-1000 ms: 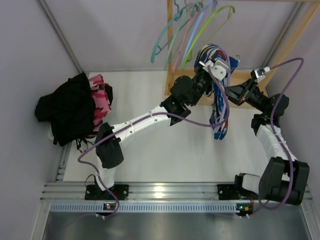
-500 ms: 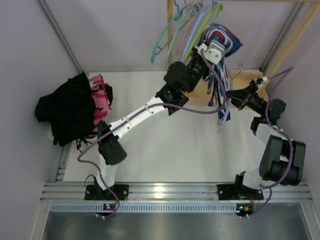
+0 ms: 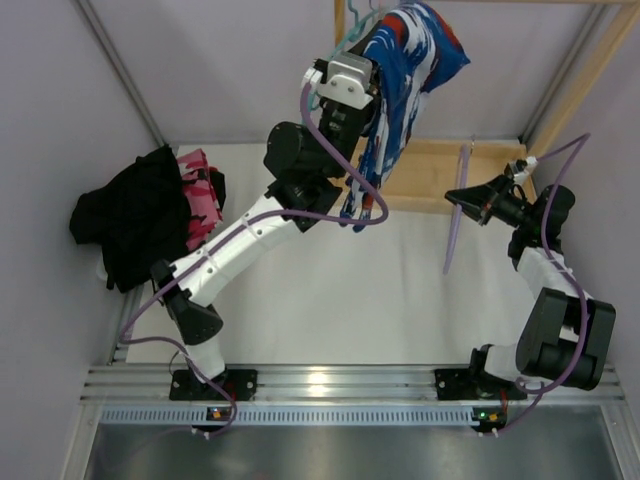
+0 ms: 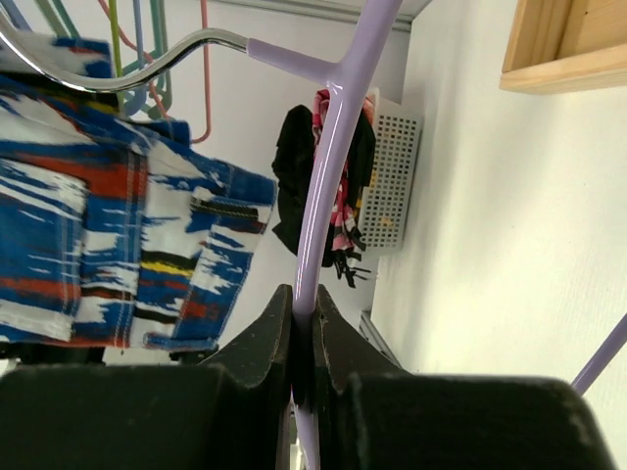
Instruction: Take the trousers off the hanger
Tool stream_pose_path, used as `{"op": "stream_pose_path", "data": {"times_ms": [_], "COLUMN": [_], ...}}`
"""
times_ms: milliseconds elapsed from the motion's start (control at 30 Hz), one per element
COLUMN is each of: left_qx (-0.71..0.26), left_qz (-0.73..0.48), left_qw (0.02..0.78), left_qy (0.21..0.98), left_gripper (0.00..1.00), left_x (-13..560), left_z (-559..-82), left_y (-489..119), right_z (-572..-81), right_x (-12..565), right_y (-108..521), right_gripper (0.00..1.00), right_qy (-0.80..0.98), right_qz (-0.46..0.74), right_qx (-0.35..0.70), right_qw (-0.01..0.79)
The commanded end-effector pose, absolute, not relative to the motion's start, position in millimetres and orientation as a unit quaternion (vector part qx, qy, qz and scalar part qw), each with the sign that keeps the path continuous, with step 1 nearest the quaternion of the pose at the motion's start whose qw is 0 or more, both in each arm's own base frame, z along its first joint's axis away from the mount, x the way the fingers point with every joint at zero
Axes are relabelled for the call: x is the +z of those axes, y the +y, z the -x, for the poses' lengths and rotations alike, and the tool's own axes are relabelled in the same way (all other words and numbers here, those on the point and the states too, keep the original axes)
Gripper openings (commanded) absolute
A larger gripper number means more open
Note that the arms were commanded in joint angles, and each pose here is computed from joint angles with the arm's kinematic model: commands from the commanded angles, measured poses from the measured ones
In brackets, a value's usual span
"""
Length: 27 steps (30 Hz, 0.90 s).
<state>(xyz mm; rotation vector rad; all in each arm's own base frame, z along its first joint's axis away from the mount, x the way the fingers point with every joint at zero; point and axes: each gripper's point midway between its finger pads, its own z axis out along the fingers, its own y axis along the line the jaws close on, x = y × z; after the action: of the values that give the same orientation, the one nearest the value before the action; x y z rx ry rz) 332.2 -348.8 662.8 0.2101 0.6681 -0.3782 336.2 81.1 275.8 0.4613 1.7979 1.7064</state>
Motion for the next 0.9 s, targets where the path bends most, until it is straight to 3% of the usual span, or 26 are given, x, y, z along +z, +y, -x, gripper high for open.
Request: {"op": "stream_pose_path", "data": {"times_ms": [0, 133, 467, 667, 867], "left_qx": [-0.268, -0.316, -0.259, -0.168, -0.146], "left_qz": [-0.057, -0.113, -0.154, -0.122, -0.103], "left_qw": [0.916, 0.883, 0.828, 0.836, 0.831], "left_qy": [0.294, 0.329, 0.472, 0.508, 0.528], "left_gripper": [0.00, 0.00, 0.00, 0.00, 0.00], "left_x": [697, 663, 554, 531, 521], "left_z": [-290, -271, -273, -277, -271], "left_y": [-302, -310, -289, -239, -197], "right_z": [-336, -337, -341, -344, -349], "right_x": [298, 301, 304, 303, 306], "right_y": [78, 77, 76, 74, 75], "right_gripper": [0.00, 0.00, 0.00, 0.00, 0.00], "right_qy": [0.679, 0.680, 0.689, 0.696, 0.696], "right_qz": [-0.125, -0.122, -0.116, -0.126, -0.126], "right_qx": [0.628, 0.626, 0.613, 0.606, 0.606], "right_qw": [0.359, 0.362, 0.369, 0.365, 0.364]}}
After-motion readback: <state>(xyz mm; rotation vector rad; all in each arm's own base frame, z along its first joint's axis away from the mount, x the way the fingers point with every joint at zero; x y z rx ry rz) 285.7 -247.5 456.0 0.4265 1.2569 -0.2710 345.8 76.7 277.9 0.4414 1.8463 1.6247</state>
